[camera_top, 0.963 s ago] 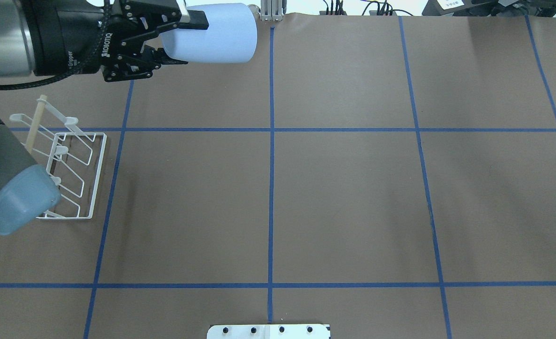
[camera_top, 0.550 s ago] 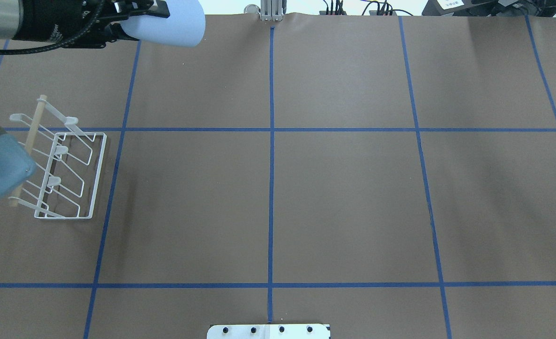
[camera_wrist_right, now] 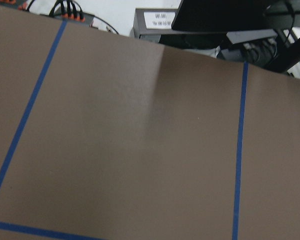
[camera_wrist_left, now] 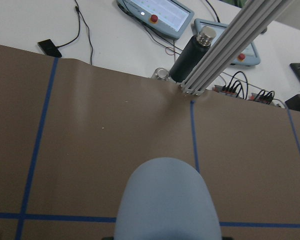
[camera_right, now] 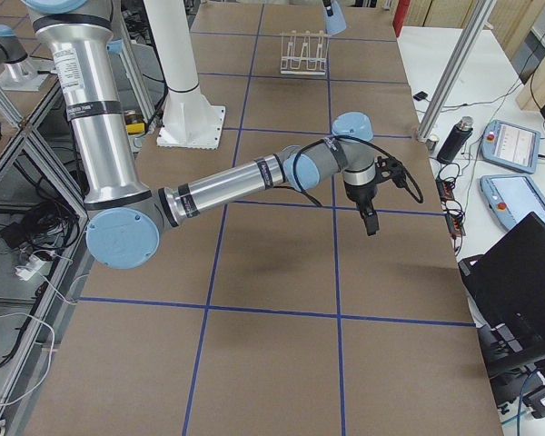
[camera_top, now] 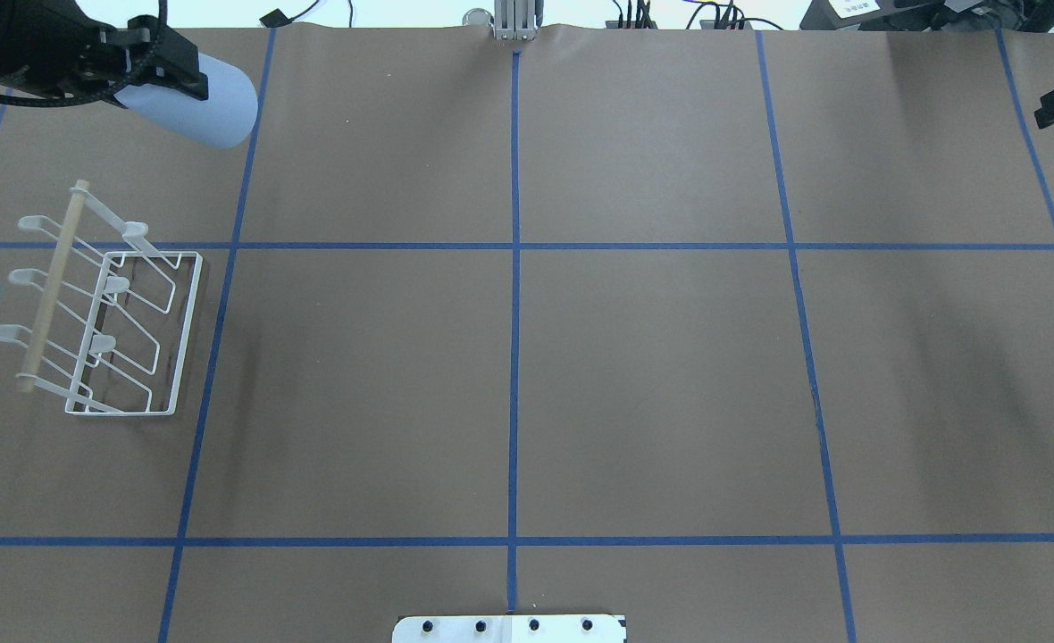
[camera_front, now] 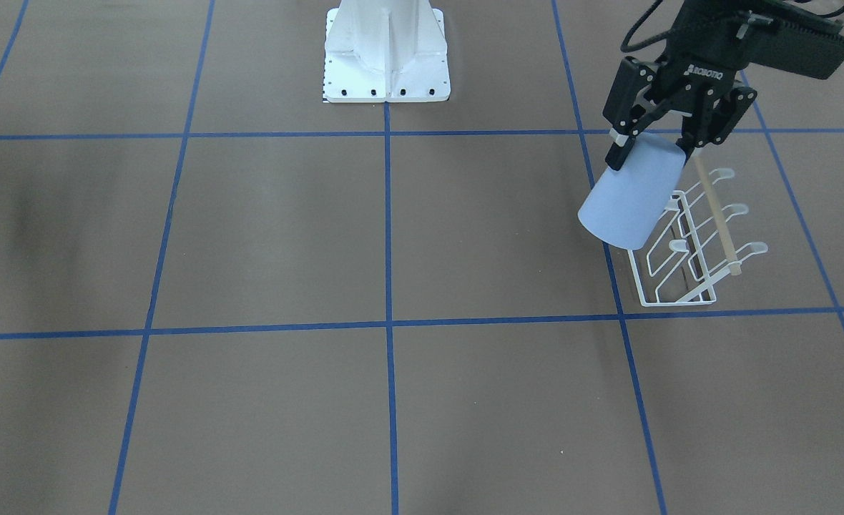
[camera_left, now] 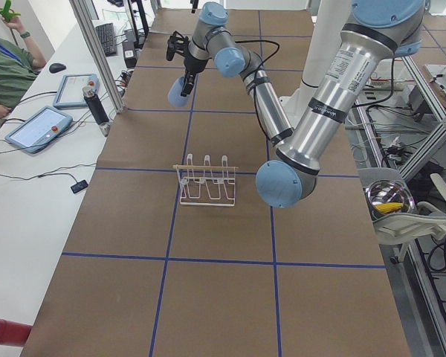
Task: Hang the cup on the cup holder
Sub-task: 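Lower the cup onto the rack's top hook with the left gripper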
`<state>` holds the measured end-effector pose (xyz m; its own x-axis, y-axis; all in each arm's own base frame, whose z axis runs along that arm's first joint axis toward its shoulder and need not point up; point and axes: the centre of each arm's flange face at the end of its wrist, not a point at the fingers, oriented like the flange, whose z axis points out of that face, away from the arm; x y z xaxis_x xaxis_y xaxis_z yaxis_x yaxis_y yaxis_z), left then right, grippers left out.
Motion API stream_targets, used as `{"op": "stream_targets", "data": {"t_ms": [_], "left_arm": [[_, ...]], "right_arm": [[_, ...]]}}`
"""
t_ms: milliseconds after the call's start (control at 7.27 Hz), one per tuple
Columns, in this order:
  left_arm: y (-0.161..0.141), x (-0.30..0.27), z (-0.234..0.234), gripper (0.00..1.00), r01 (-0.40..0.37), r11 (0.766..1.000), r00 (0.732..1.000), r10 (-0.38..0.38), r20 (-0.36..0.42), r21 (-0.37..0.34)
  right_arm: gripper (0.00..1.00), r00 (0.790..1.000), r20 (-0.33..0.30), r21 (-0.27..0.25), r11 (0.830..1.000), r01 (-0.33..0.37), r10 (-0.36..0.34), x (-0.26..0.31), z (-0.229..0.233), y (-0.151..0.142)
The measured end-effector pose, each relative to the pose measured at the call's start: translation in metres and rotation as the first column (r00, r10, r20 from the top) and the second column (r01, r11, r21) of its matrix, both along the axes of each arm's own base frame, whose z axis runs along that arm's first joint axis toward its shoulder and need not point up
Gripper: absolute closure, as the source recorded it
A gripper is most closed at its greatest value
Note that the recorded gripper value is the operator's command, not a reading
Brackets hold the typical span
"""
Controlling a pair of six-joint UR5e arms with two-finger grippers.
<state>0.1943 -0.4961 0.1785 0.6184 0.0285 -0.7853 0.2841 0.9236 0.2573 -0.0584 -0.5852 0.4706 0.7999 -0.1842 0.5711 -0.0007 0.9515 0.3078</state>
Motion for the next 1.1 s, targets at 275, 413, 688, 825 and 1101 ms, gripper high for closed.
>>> {"op": "stream_targets", "data": {"t_ms": [275, 413, 688, 825, 1101], "left_arm": [[-0.013, 0.006, 0.028, 1.0, -0.068, 0.996, 0.992, 0.073, 0.103, -0.054], [-0.025, 0.012, 0.043, 1.0, -0.089, 0.991, 0.989, 0.101, 0.111, -0.104], [-0.046, 0.016, 0.064, 1.0, -0.131, 0.976, 0.983, 0.15, 0.101, -0.176], [-0.053, 0.013, 0.073, 1.0, -0.149, 0.97, 0.978, 0.173, 0.114, -0.194], [-0.075, 0.004, 0.089, 1.0, -0.172, 0.962, 0.967, 0.205, 0.151, -0.21]], "right_arm": [[0.0, 0.997, 0.039, -0.151, 0.986, 0.072, -0.067, -0.01, 0.006, 0.003], [0.0, 0.995, 0.035, -0.219, 0.971, 0.097, -0.091, -0.014, 0.005, 0.002], [0.0, 0.988, 0.019, -0.31, 0.939, 0.152, -0.154, -0.007, 0.0, 0.005], [0.0, 0.985, 0.016, -0.339, 0.925, 0.169, -0.174, -0.002, -0.005, 0.01], [0.0, 0.983, 0.013, -0.378, 0.909, 0.177, -0.186, 0.004, -0.003, 0.02]]}}
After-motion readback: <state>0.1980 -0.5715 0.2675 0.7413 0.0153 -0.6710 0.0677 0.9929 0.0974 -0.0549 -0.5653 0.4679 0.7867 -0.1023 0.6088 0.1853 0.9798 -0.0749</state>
